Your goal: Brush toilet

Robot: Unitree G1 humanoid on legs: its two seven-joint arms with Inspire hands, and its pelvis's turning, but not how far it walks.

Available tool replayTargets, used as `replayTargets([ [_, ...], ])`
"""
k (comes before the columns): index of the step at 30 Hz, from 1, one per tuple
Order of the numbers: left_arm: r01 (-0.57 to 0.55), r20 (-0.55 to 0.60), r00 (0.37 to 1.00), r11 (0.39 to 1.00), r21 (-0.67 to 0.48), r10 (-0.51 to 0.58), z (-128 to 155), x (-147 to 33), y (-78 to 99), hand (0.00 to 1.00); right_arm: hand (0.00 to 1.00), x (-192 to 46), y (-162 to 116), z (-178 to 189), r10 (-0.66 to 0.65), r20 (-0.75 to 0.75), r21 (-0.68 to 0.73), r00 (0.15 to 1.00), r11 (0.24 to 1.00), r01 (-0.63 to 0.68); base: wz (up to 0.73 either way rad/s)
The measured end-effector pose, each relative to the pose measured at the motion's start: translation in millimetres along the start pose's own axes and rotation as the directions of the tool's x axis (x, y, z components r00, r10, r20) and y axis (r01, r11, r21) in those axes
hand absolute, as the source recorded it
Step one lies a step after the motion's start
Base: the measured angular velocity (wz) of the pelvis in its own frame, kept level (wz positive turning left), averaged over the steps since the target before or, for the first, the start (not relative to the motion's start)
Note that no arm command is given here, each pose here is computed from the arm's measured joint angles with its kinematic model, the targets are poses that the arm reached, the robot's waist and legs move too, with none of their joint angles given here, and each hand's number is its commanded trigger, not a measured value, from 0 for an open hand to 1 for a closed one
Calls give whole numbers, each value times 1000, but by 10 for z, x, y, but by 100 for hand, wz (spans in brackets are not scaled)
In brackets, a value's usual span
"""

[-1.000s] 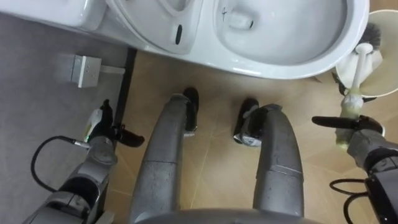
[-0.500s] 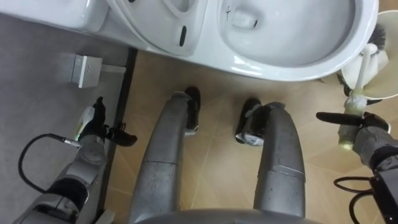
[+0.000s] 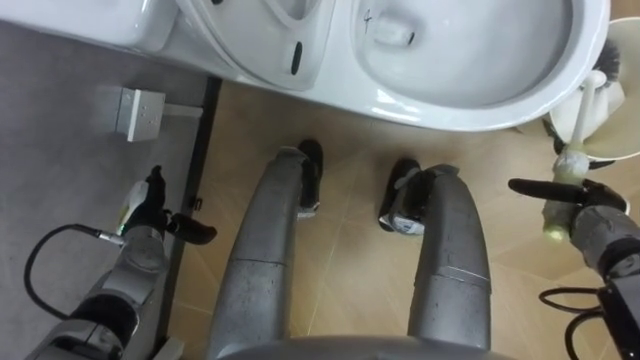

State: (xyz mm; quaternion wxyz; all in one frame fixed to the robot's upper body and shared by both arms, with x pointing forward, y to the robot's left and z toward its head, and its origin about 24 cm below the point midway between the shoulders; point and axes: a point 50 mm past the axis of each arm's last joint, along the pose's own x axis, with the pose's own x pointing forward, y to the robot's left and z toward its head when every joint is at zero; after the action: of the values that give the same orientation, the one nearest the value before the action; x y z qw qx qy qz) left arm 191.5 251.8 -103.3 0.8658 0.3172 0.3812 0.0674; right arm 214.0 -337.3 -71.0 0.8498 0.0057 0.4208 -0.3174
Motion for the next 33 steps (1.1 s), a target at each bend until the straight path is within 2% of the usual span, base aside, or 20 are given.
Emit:
replayTargets([
  [9, 21, -25, 999, 1000, -18, -22, -29, -1, -9, 0, 100, 2, -23, -58, 12, -32, -14, 999, 1000, -12, 0],
  [15, 25, -48, 998, 996, -83, -29, -43, -2, -15, 0, 100, 1, -25, -81, 11, -51, -24, 999, 1000, -12, 0],
  [33, 14, -104, 994, 994, -104, -25, -180, -35, -2, 0, 100, -1, -38, -151, 8, -89, -24, 996, 1000, -10, 0],
])
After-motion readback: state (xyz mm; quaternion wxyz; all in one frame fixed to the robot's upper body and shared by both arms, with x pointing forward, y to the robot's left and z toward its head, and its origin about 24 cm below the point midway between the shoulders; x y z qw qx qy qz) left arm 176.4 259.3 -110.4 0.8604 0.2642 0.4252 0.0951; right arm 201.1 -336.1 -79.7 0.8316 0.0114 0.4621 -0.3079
